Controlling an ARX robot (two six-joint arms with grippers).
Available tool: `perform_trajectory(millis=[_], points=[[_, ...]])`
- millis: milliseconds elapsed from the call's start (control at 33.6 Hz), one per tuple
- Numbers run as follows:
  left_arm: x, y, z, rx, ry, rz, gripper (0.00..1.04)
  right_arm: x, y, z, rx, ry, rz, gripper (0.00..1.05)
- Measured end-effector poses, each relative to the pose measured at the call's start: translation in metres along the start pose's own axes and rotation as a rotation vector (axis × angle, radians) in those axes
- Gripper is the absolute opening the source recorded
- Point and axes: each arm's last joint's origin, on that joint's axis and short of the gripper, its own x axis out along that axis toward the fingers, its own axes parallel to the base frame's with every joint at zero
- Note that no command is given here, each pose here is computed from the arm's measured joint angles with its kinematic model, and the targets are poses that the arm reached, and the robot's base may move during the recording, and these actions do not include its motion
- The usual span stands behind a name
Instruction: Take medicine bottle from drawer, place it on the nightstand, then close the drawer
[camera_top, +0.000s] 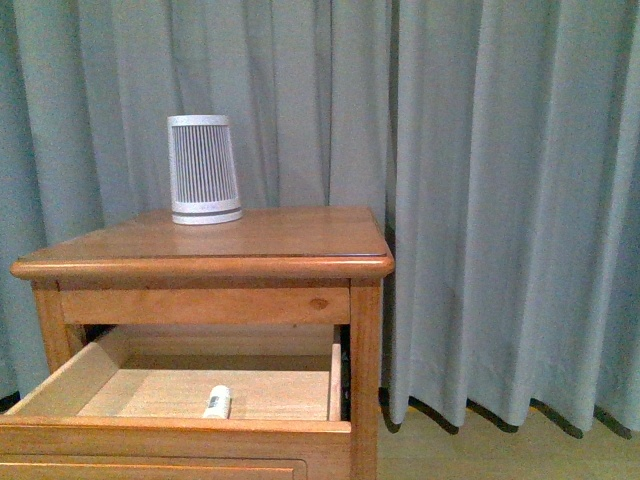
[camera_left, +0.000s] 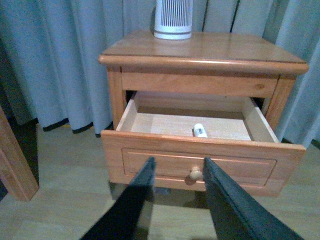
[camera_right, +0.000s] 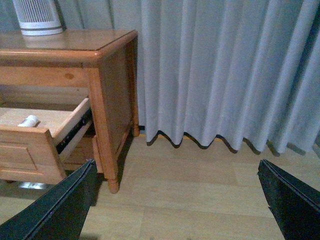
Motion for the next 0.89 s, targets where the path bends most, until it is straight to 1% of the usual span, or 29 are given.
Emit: perform_trajectory(millis=[30,119,178,267,654,773,892], points=[[-0.001,0.001,0.0,-0.002,-0.008,0.005,0.25,0.0,0.0,0.0,0.0,0.0,0.001,0.98],[-0.001,0.005,-0.007,-0.002,-0.01,0.003,0.04,0.0,0.0,0.0,0.0,0.0,0.001,0.98],[-0.001,0.011,-0.01,0.001,-0.008,-0.022,0.03,0.0,0.0,0.0,0.0,0.0,0.001,0.98],[-0.001,0.016,-0.014,0.001,-0.005,0.018,0.03,0.0,0.0,0.0,0.0,0.0,0.001,0.98],[-0.001,0.017,-0.025,0.002,-0.004,0.013,0.03,0.0,0.0,0.0,0.0,0.0,0.001,0.98],[-0.001,0.017,-0.036,0.002,-0.003,0.014,0.03,0.0,0.0,0.0,0.0,0.0,0.001,0.98],[-0.001,0.017,-0.036,0.002,-0.005,0.013,0.03,0.0,0.0,0.0,0.0,0.0,0.001,0.98]])
